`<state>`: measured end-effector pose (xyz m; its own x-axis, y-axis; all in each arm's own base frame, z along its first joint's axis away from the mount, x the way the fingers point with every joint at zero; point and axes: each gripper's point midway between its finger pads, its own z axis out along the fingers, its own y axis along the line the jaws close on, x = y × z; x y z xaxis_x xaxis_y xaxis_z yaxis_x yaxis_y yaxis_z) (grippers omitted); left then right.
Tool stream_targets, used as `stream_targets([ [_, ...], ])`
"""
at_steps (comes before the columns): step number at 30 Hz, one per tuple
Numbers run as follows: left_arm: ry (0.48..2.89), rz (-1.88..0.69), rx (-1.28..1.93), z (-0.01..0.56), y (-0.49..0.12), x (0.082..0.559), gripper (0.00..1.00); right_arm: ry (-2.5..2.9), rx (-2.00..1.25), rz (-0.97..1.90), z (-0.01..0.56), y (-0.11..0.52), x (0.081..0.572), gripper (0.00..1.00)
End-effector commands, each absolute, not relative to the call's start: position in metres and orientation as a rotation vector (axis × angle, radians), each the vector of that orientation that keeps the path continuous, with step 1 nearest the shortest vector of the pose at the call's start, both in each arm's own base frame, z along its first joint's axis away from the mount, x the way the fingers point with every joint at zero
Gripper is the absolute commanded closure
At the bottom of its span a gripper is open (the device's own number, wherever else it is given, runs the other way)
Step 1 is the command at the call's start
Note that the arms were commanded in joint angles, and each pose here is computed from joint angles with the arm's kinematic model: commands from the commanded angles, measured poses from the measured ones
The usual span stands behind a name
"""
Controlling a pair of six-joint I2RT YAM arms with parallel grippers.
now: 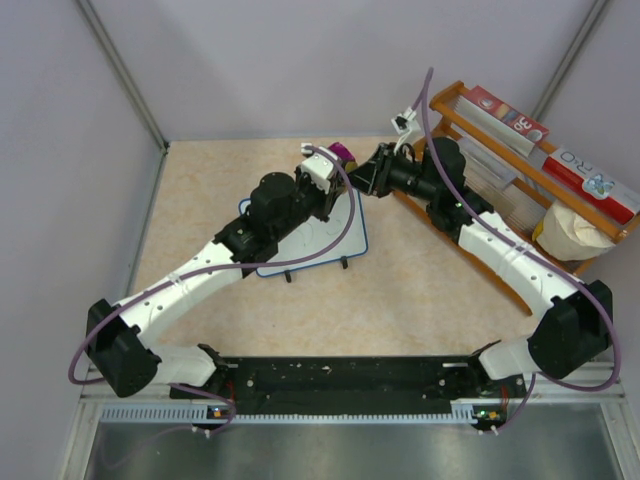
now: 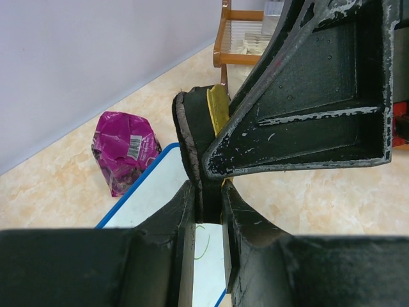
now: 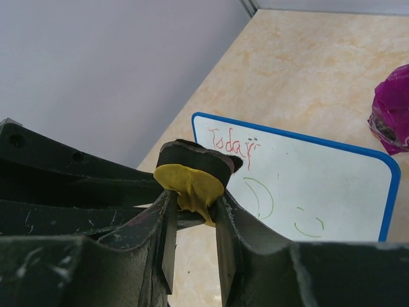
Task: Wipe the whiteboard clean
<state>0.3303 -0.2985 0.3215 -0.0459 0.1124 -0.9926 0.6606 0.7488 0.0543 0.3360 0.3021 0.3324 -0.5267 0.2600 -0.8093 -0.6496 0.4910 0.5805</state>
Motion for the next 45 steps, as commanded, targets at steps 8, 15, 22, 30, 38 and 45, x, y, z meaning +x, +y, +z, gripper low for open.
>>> stream_targets([
  [8,1.461,-0.546,0.683,0.347,-0.296,0.311,0.38,1.734,-0.334,1.086,0.354,0.296,0.343,0.93],
  [15,1.464,-0.429,0.745,0.35,-0.254,0.305,0.22,1.734,-0.352,0.997,0.357,0.281,0.343,0.94],
  [22,1.546,-0.389,0.759,0.336,-0.178,0.312,0.22,1.745,-0.461,0.876,0.345,0.269,0.337,0.95],
  [30,1.689,-0.391,0.781,0.291,-0.111,0.325,0.22,1.752,-0.551,0.832,0.324,0.264,0.328,0.95],
  [38,1.768,-0.389,0.72,0.257,-0.063,0.35,0.22,1.784,-0.606,0.809,0.305,0.269,0.324,0.96],
  [45,1.783,-0.476,0.735,0.24,-0.055,0.366,0.22,1.795,-0.618,0.802,0.297,0.269,0.324,0.96],
])
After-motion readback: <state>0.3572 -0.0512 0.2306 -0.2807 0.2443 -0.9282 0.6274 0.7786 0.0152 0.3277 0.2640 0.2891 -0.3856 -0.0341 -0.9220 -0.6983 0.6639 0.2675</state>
